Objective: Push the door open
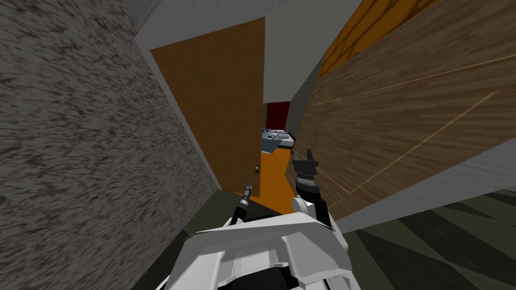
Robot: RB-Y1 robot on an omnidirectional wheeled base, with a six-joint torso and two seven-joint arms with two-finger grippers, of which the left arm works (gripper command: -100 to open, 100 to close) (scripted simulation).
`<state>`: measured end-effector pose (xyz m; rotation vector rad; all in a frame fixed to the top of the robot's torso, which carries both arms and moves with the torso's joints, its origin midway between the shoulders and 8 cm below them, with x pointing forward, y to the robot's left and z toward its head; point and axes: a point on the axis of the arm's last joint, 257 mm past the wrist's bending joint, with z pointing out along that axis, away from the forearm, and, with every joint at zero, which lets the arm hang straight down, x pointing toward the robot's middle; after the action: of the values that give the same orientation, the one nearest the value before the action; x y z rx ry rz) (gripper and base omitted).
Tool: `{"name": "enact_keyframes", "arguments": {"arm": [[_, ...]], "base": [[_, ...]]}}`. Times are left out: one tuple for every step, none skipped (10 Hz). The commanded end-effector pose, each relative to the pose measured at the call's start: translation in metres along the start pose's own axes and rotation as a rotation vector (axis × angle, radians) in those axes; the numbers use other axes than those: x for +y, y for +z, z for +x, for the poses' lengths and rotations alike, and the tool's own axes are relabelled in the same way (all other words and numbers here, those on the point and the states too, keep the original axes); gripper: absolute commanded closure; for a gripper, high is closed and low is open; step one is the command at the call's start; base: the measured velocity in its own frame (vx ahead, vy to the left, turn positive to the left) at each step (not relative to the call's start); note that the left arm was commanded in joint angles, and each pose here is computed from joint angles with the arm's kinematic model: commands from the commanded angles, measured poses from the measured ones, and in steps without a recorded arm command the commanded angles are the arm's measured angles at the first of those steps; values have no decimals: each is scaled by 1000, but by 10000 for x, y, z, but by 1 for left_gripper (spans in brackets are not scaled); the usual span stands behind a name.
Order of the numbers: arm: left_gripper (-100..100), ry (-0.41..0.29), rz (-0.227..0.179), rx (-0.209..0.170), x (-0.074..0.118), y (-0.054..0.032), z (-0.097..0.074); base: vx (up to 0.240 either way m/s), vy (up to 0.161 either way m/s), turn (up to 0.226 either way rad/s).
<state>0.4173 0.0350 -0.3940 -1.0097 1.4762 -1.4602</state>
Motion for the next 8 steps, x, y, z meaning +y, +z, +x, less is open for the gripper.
{"name": "enact_keyframes", "arguments": {"arm": [[-100, 0, 0, 0, 0, 0, 0], [-100, 12, -3, -4, 22, -13, -79], [-100, 14, -3, -6, 26, -15, -95], [-100, 18, -4, -8, 32, -17, -128], [-100, 22, -4, -11, 35, -17, -157], [-100, 24, -4, -14, 36, -15, -180], [-100, 24, -3, -16, 34, -10, -196], [-100, 23, -1, -19, 30, -3, -205]], "base": [[-83, 16, -3], [59, -33, -36], [155, -85, -26], [178, -86, -11], [204, -93, -23], [216, -99, -27], [204, -65, -23], [191, -45, -25]]}}
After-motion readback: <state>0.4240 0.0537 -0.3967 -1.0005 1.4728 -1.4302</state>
